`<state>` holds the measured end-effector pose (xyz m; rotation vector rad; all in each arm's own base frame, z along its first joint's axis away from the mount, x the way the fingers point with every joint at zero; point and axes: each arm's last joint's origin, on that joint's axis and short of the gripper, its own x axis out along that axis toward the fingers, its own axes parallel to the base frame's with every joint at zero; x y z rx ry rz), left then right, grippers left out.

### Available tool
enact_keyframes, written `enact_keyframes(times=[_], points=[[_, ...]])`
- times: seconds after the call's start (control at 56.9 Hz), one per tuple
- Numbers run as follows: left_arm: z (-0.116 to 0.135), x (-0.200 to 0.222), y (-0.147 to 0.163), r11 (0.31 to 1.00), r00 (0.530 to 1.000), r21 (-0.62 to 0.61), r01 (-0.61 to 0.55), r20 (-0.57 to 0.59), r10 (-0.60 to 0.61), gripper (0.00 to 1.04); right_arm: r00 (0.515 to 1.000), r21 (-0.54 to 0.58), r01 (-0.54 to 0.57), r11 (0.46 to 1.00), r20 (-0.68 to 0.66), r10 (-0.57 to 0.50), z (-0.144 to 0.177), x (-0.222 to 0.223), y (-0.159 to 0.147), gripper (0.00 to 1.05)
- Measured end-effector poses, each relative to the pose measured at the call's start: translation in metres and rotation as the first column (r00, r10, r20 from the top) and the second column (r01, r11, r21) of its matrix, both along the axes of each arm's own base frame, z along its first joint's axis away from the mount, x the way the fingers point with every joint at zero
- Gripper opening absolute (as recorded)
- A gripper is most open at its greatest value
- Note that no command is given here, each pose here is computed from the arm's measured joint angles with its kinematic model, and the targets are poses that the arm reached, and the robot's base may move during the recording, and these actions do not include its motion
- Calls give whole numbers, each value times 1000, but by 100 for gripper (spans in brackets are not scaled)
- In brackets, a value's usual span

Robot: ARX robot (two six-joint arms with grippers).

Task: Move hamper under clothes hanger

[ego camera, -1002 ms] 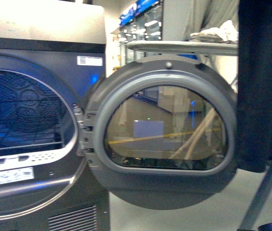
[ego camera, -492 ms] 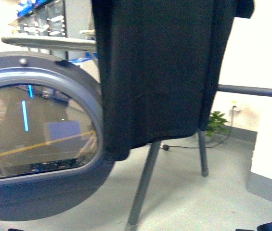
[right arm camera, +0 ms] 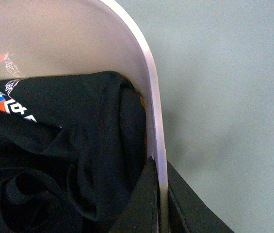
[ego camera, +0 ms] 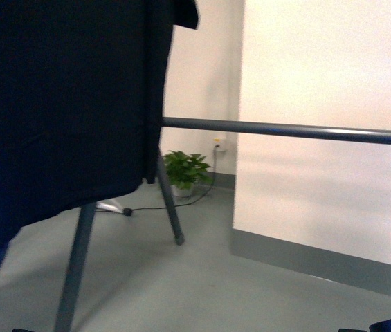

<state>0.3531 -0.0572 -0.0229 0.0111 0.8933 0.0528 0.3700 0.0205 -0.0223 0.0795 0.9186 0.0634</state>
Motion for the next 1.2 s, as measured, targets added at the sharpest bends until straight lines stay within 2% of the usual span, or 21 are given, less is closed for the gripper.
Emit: enact_keyframes(times=[0.616, 0.827, 1.196], points=[[0, 0, 0, 1000, 1000, -1, 1, 0, -1, 4, 1000, 0, 0, 1000, -1, 0, 0, 0, 0, 3], [0, 0, -7, 999, 1000, -15, 29, 0, -29, 4, 1000, -6, 26, 1000, -3, -26, 0, -1, -8, 3], [0, 0, 2, 1000, 1000, 4, -8, -1, 8, 4, 1000, 0, -5, 1000, -3, 5, 0, -1, 2, 3]])
